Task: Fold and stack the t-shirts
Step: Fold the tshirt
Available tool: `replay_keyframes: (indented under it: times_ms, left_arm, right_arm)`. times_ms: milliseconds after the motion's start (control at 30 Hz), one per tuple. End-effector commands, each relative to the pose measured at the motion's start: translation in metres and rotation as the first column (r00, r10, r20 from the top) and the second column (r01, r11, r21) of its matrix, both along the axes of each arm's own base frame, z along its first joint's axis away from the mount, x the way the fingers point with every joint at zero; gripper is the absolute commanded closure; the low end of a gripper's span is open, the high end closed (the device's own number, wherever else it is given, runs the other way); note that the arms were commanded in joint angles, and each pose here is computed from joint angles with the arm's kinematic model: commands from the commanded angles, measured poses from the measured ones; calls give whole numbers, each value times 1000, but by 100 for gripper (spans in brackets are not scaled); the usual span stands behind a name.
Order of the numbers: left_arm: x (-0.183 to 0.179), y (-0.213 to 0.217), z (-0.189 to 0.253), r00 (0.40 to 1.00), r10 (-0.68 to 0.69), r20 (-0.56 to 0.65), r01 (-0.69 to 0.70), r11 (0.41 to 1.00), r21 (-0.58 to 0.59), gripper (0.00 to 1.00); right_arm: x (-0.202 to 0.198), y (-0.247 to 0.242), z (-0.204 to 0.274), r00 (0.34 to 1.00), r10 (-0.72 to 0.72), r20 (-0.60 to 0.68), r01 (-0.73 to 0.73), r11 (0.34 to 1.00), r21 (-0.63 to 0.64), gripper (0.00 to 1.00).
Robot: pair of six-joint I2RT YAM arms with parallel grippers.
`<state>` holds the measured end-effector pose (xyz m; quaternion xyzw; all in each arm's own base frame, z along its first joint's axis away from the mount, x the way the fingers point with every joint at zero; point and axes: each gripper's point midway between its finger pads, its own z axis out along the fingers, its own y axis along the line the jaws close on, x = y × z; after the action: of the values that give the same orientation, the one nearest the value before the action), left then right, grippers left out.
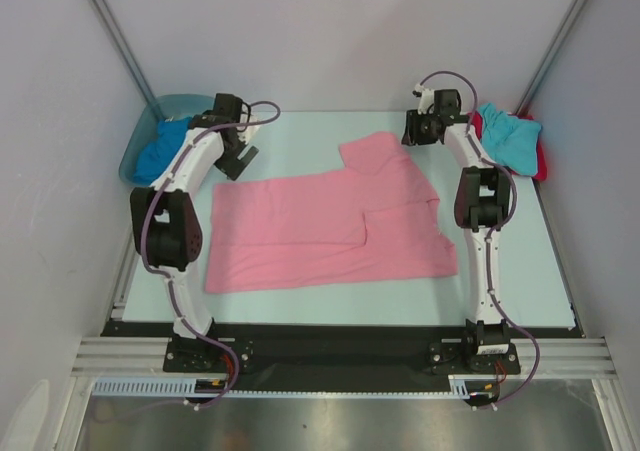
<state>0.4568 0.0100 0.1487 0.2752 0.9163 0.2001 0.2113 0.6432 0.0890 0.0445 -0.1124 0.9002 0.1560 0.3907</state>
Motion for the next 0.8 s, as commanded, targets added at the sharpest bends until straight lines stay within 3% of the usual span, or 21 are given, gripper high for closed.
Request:
replay_keyframes:
  times_ms: [0,133,300,533,767]
  left_arm:
    - [12,-12,-26,1000,-11,-25,10,999,-52,12]
    - [24,-23,-50,999,-11,-53,4,991,-133,25]
    - [30,-32,-63,998,-17,-66,5,984,-176,25]
    - [39,-4,-77,996,62,-69,-68,994,-89,28]
    - [32,11,-96,978,137,-156,-162,974,-160,28]
  right_arm:
    - [-3,-5,46,998,32,62,-31,999,-24,52]
    - [-8,-9,61,996,42,76,-37,997,-73,50]
    - [-12,-16,73,995,36,89,-26,992,-120,50]
    - [-20,-16,72,996,44,74,-34,990,-136,49]
    - [-22,-10,83,994,57,91,-43,988,-148,49]
